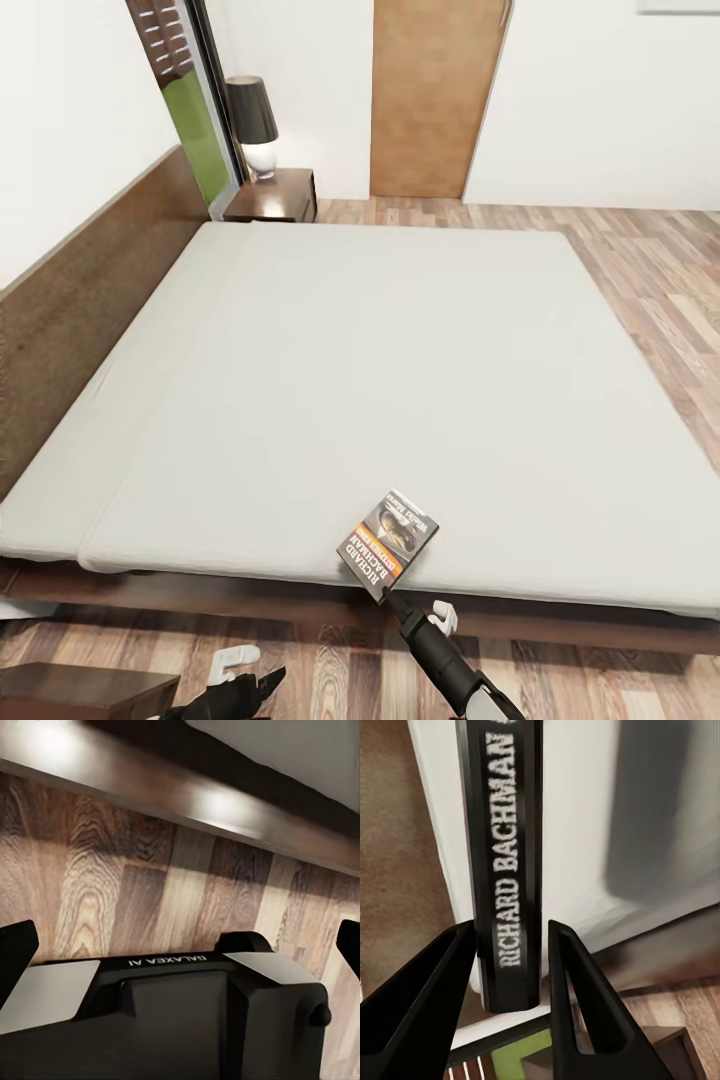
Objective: In the bedroom, move the book from the bed onto either nightstand, and place the two sandals side by side next to the bed.
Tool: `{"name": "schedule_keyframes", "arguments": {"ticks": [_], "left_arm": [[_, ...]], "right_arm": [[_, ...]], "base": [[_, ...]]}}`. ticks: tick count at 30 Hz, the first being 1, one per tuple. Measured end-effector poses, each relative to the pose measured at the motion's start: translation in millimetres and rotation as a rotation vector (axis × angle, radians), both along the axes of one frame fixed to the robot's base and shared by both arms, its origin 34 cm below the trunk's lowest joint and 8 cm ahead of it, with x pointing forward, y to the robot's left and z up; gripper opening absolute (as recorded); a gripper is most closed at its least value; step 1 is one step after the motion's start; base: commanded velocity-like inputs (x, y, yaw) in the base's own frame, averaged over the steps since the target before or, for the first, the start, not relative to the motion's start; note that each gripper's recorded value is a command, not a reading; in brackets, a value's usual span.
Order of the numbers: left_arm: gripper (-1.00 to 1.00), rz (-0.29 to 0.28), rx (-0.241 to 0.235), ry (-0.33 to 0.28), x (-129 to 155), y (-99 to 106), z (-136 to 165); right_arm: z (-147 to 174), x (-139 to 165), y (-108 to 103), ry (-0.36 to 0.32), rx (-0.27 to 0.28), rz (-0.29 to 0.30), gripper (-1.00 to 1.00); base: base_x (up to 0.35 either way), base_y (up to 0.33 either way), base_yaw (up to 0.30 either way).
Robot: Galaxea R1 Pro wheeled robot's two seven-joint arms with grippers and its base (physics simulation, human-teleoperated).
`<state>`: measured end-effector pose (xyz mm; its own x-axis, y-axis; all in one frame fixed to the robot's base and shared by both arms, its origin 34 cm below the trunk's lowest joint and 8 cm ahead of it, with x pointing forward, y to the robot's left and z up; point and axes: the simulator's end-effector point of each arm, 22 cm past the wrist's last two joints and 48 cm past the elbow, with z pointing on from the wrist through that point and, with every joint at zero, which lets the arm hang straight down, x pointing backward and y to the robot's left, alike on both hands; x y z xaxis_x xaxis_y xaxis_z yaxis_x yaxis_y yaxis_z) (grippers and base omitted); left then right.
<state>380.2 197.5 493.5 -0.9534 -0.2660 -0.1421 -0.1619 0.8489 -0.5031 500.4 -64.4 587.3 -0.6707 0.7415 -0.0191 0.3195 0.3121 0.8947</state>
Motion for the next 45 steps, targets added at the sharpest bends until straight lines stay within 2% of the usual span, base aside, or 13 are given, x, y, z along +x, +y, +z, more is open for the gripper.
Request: {"name": "schedule_keyframes", "arguments": {"ticks": [45], "left_arm": [[1.0, 0.0, 0.001, 0.003, -10.2, 0.2, 53.3]], "right_arm": [[54.1, -8.5, -1.0, -0.004, -0.001, 0.003, -1.0]], "base": [[0.0, 0.0, 0.0]]}}
